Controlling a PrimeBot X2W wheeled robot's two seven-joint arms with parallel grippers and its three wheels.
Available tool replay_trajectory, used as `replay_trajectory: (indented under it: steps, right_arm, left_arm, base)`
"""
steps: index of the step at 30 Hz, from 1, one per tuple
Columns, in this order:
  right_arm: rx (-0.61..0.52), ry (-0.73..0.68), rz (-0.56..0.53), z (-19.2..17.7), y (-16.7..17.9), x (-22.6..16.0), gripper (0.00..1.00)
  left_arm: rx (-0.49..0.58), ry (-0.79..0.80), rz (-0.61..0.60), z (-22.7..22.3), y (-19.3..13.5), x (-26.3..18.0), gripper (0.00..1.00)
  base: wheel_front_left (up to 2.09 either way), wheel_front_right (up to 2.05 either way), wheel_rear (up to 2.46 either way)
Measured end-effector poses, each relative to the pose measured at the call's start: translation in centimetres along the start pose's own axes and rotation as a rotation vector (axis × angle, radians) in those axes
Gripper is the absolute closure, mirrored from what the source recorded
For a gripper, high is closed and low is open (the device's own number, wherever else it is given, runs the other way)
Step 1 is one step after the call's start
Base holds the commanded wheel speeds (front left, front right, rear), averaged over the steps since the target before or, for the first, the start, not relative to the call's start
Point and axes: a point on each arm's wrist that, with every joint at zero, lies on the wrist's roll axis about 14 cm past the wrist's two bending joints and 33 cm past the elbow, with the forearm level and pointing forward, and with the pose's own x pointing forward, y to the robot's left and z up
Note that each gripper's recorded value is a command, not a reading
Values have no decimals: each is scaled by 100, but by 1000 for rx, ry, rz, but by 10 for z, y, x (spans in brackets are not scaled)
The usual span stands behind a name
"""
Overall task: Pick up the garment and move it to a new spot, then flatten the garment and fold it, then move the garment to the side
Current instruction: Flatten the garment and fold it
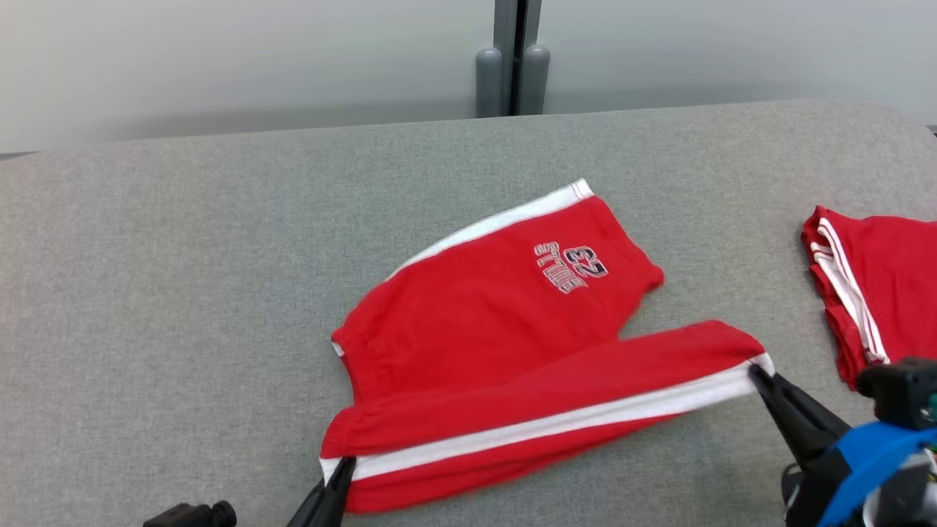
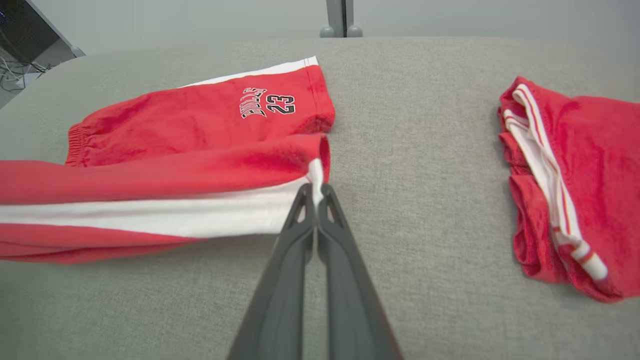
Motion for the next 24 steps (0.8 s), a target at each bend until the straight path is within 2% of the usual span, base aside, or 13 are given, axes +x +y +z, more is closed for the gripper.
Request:
replay_trajectory:
  steps: [4,8,15,24]
  right_arm:
    - [-24,-10,-29,13,6,-12,100]
    - [-49,-18,-2,20,15,-1,100]
    - [-110,-107,97,50,34,52,100]
    - [-143,-190,153,76,44,117,100]
  left_arm:
    - [-18,-12,-19,7,-10,-1,100]
    - [-8,-50,-19,16,-11,8,100]
    - [13,-101,13,33,5,46,100]
    - [11,-141,91,46,33,86,100]
  base:
    - [0,0,0]
    - [0,0,0]
    - [0,0,0]
    - [0,0,0]
